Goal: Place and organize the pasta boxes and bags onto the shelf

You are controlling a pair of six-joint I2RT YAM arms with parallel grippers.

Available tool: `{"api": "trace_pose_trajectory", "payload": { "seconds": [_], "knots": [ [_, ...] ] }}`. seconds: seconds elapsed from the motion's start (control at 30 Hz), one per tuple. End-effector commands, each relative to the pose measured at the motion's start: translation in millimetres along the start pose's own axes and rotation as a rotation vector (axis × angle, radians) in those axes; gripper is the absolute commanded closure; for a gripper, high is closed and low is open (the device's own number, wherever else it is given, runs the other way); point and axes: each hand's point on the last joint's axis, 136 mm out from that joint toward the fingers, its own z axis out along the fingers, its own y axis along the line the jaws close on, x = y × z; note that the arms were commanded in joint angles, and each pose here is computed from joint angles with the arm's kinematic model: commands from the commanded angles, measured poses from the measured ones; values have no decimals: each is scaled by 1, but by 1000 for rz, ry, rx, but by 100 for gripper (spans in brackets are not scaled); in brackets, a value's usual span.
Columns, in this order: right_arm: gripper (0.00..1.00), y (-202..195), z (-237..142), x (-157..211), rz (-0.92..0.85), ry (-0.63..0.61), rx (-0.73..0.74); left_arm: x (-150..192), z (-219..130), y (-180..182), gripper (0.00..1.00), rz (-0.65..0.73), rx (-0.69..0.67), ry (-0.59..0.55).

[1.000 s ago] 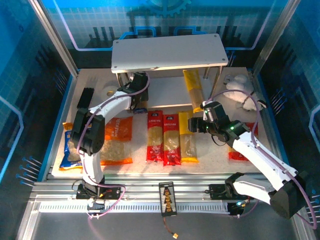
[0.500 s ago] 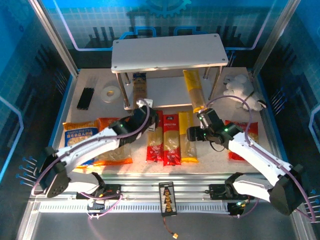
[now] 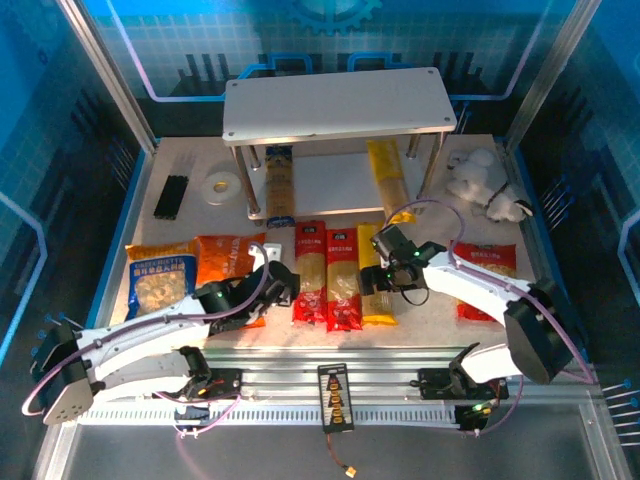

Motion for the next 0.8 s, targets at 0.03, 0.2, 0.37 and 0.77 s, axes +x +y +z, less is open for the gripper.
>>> {"api": "trace_pose_trajectory", "payload": {
  "seconds": [0.03,0.2,0.37,0.77],
  "knots": [
    [8,10,11,-3,3,16,-15,13,1,10,43,-52,-19,19],
    [7,16,21,-4,-3,41,-19,13,0,14,43,-57,-21,7],
    [4,25,28,-3,-12,71,-55,11,-2,17,42,-54,-29,-5],
    [2,5,39,9,-8,129,42,15,-4,26,41,-56,-45,-12]
  ]
}}
